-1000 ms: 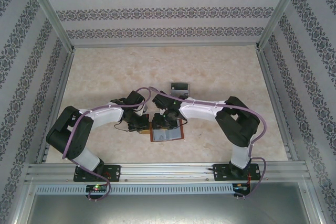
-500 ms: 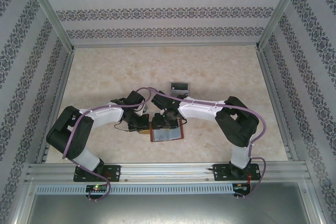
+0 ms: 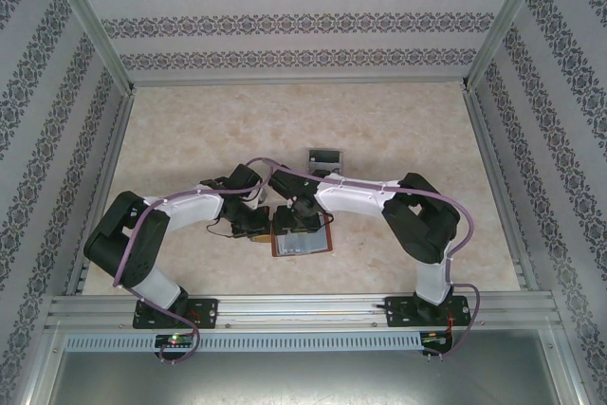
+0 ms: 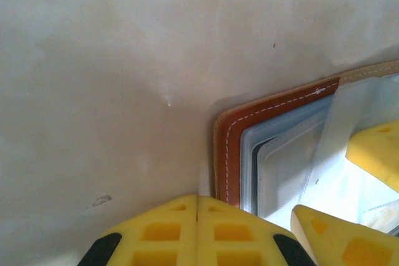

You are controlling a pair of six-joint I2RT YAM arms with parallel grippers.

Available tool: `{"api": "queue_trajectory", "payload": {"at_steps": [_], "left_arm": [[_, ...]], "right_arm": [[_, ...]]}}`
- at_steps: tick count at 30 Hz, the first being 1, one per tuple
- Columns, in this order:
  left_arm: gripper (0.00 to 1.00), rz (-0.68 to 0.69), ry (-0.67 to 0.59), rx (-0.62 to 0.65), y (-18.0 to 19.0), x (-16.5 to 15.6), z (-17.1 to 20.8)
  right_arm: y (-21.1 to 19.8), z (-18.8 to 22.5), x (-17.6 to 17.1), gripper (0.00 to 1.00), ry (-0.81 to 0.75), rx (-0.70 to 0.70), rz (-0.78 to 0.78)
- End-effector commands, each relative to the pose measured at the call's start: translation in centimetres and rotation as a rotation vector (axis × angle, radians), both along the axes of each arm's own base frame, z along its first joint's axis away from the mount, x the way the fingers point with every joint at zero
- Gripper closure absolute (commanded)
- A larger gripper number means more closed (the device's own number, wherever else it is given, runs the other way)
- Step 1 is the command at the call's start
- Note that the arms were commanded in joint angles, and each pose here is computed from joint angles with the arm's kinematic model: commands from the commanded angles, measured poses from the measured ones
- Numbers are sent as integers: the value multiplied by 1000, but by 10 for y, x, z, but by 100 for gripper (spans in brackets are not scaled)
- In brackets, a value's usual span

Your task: Take the credit cards out of the card holder

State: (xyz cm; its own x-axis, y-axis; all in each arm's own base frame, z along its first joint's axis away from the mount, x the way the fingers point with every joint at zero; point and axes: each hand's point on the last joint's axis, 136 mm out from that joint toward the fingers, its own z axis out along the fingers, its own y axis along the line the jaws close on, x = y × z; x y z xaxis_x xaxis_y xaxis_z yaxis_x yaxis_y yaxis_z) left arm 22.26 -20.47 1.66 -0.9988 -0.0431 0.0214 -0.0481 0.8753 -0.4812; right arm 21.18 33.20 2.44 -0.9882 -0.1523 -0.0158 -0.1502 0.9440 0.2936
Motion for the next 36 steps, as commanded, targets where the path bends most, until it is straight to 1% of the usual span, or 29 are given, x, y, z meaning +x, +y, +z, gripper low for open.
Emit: {"api": "queue_trajectory", "payload": {"at_steps": [1,6,11,16,22,27,36], "left_arm": [[96,-16,22,7,3,-4,-9],[96,-17,21,6,3,-3,-8],[96,-18,23,10,3,-3,-8],[96,-17,24,12,3,-3,-9],[96,-20,25,14,3,-2,-8],[96,-20,27,20,4,-3,-9],[97,-21,28,18,4,-3,-9]], "right_arm": [[-21,-20,-6,44,10,-138,15],[-23,-20,-4,54,-3,-155,9],[-24,-11,-1,69,-30,-146,1],[-25,8,3,77,-71,-120,-8],[-39,18,3,78,-91,-146,-17],[-51,21,3,73,-101,-170,-28],[-66,27,5,75,-114,-202,-42]]}}
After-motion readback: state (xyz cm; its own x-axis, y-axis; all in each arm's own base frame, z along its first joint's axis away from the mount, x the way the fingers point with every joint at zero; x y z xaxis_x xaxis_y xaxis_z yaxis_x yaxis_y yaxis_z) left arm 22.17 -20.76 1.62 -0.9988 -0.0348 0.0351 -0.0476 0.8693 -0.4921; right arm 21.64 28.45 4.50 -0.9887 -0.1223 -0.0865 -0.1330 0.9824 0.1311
